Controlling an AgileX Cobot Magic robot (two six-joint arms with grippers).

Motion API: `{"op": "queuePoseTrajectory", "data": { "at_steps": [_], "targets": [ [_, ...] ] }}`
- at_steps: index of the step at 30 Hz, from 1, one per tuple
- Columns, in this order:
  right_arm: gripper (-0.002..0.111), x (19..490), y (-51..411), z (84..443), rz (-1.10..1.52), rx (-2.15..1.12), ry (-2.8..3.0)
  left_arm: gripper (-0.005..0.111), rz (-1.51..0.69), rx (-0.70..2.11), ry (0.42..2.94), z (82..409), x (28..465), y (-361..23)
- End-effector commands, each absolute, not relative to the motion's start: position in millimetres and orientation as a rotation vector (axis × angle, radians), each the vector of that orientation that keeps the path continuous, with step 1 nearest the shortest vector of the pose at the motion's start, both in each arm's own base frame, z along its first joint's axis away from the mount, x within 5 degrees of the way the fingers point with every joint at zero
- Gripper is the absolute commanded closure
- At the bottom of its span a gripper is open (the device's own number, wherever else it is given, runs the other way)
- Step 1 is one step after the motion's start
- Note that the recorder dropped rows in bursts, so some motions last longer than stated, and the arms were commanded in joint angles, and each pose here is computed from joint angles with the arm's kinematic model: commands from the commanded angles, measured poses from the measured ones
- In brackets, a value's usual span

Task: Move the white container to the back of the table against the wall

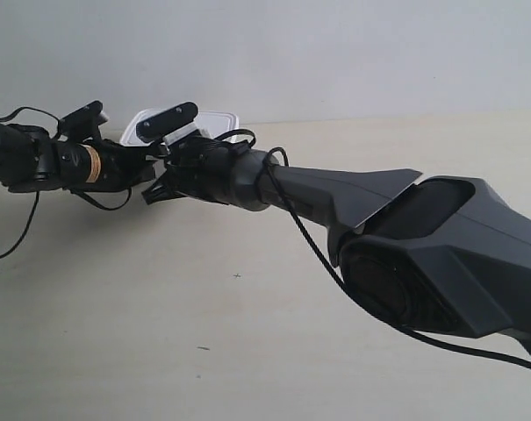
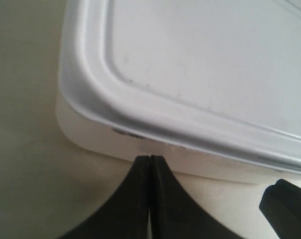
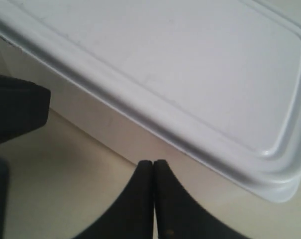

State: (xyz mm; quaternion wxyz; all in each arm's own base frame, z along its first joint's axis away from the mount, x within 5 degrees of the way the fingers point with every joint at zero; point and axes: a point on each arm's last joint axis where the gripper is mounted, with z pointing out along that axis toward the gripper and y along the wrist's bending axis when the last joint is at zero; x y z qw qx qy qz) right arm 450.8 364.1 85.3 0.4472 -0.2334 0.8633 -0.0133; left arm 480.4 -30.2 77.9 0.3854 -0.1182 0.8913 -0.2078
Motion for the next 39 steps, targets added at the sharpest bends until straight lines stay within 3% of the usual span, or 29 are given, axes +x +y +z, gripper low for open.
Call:
{"op": "queuePoseTrajectory", "data": {
  "at_steps": [1, 13, 31, 39],
  "targets": [
    [0.108, 455, 362, 91, -0.031, -0.554, 2.128, 0.107, -0.542, -0.287, 2.26, 80, 482, -31],
    [0.108, 447, 364, 90, -0.059, -0.579, 2.204, 0.107, -0.556, -0.225, 2.296, 78, 479, -34],
    [0.108, 403, 377, 115, -0.246, -0.647, 2.266, 0.107, -0.623, -0.149, 2.315, 78, 476, -39],
    [0.108, 337, 371, 170, -0.132, -0.729, 2.138, 0.107, -0.596, -0.159, 2.318, 77, 477, -38]
  ]
}}
